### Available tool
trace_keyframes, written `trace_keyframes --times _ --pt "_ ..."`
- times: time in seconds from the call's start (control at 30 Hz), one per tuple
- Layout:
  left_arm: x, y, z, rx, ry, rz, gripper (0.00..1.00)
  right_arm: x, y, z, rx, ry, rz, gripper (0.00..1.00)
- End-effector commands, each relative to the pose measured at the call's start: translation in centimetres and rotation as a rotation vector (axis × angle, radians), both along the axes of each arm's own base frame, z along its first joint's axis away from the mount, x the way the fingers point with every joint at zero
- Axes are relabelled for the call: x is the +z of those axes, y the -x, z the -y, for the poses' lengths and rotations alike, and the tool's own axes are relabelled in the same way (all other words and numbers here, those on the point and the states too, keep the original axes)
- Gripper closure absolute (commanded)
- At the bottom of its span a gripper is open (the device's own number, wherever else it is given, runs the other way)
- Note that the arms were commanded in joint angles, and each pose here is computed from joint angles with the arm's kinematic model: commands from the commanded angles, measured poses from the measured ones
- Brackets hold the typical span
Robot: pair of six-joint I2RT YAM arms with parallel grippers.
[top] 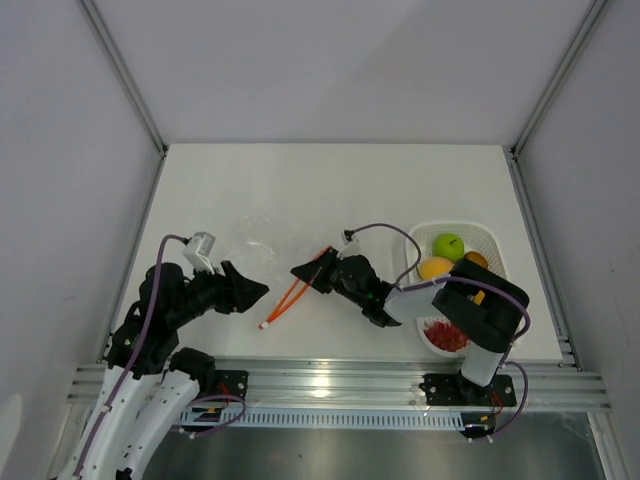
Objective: Place the food in the zip-top bag and seal the zipper
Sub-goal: Pick up the zipper food storage bag at the center of the board.
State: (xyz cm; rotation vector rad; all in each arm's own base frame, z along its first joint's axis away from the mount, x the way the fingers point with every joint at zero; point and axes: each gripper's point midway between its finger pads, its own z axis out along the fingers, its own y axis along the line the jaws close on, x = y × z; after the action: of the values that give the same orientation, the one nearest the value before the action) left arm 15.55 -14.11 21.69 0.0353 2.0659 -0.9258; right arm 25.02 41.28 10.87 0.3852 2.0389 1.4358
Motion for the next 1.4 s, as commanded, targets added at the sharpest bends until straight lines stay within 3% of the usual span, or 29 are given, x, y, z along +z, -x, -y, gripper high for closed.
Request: trace_keyframes --times 0.0,0.27,0.43,0.63,0.8,1.37 --pt "0.9 -0.1 0.5 -0.039 -0.033 0.027 0.33 1.3 0.7 -0.1 0.054 0.148 0.056 0.99" --pt "-1.1 0.0 3.1 -0.064 -0.104 -0.033 0.36 3.3 2.7 2.2 0.106 0.3 0.018 1.0" --pt "-1.8 -0.9 2.8 0.023 -0.239 0.003 0.37 4.8 4.0 3.4 0.132 0.221 0.012 1.0" --pt "-1.8 -0.7 3.8 0.076 -0.266 0.071 0.37 5.9 5.1 3.5 0.161 0.161 -0.023 1.0" --pt "-1.3 -0.3 6.0 0.03 -0.304 0.144 0.43 6.3 6.0 2.2 0.197 0.125 -0.048 1.0" --pt "-4.5 -0.5 9.2 -0.011 -0.409 0.183 0.39 7.8 6.7 2.6 0.167 0.101 -0.061 1.0"
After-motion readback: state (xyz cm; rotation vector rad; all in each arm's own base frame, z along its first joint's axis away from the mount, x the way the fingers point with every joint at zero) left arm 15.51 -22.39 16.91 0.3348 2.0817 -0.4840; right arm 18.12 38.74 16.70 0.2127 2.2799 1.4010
